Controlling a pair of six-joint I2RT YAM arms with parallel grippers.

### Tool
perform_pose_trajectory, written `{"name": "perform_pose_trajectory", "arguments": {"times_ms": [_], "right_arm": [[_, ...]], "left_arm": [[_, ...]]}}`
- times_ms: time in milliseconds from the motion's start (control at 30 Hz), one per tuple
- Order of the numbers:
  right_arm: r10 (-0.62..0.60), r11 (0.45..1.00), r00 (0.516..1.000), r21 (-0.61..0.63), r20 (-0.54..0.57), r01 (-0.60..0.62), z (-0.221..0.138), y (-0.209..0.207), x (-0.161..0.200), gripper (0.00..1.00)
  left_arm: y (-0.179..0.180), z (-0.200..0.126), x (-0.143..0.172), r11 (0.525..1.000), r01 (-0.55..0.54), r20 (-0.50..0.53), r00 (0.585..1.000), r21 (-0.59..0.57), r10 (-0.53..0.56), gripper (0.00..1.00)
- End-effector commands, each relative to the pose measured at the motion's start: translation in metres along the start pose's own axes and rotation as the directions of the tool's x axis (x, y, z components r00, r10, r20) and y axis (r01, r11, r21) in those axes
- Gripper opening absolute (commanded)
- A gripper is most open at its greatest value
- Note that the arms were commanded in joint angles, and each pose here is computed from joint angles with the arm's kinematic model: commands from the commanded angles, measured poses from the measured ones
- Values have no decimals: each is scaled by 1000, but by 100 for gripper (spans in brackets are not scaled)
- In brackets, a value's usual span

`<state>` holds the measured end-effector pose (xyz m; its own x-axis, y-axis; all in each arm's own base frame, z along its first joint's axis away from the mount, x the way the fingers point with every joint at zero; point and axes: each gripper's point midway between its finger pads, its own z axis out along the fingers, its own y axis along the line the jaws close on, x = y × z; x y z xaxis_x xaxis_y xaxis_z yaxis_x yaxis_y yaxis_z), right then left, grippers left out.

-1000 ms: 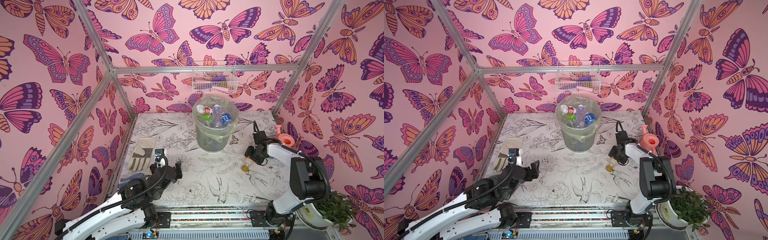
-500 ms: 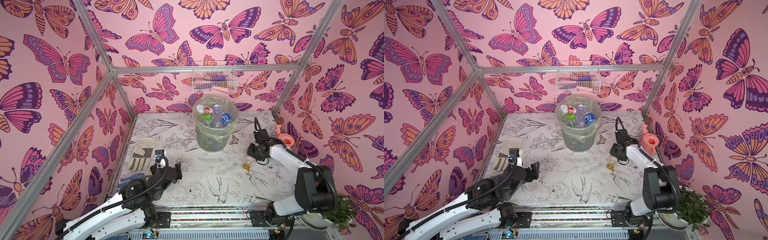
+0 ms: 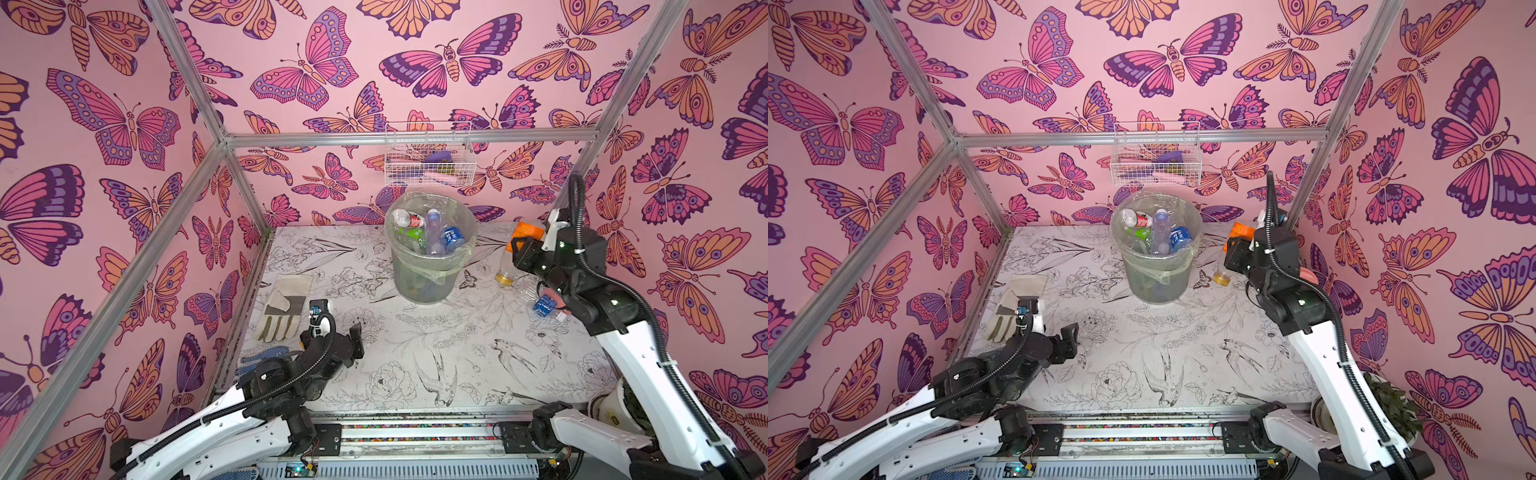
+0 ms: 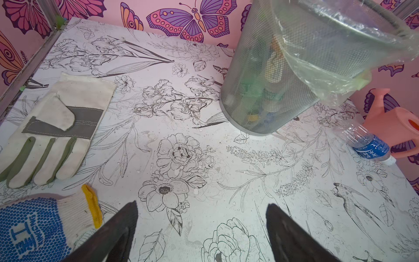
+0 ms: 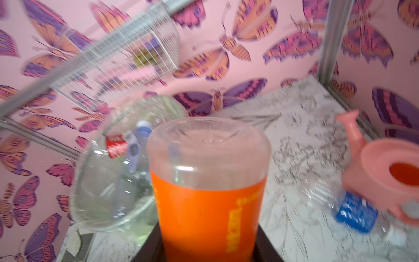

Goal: Throw the plastic bottles in the bin
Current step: Pick up the plastic bottle from the middle-right of the table, then throw the plastic bottle into the trash bin.

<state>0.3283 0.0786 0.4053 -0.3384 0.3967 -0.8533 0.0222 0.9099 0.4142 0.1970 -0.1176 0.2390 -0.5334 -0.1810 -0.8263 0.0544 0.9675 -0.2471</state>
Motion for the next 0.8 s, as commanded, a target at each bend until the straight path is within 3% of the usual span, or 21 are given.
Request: {"name": "perform_pose_trajectory", "arguments": {"times_ms": [0, 133, 367, 567, 767], "right_arm": [[-78, 995, 991, -52, 106, 84, -14, 26, -38, 10], [-114, 984, 977, -115, 180, 136, -19, 55, -69, 10], [-177, 967, 969, -152, 170, 203, 8, 89, -89, 10], [-224, 958, 969, -158, 103, 239, 56, 111, -81, 11], [-283, 952, 958, -137, -48, 275, 132, 120, -44, 15]], "left_arm": [[5, -1, 1, 1000, -8, -7, 1000, -16, 8, 90], [5, -2, 0, 1000, -5, -1, 1000, -14, 5, 90], [5, -3, -3, 1000, -6, 7, 1000, -12, 6, 90], [5, -5, -6, 1000, -6, 15, 1000, -9, 6, 90], [5, -8, -10, 1000, -6, 26, 1000, -6, 6, 90]]}}
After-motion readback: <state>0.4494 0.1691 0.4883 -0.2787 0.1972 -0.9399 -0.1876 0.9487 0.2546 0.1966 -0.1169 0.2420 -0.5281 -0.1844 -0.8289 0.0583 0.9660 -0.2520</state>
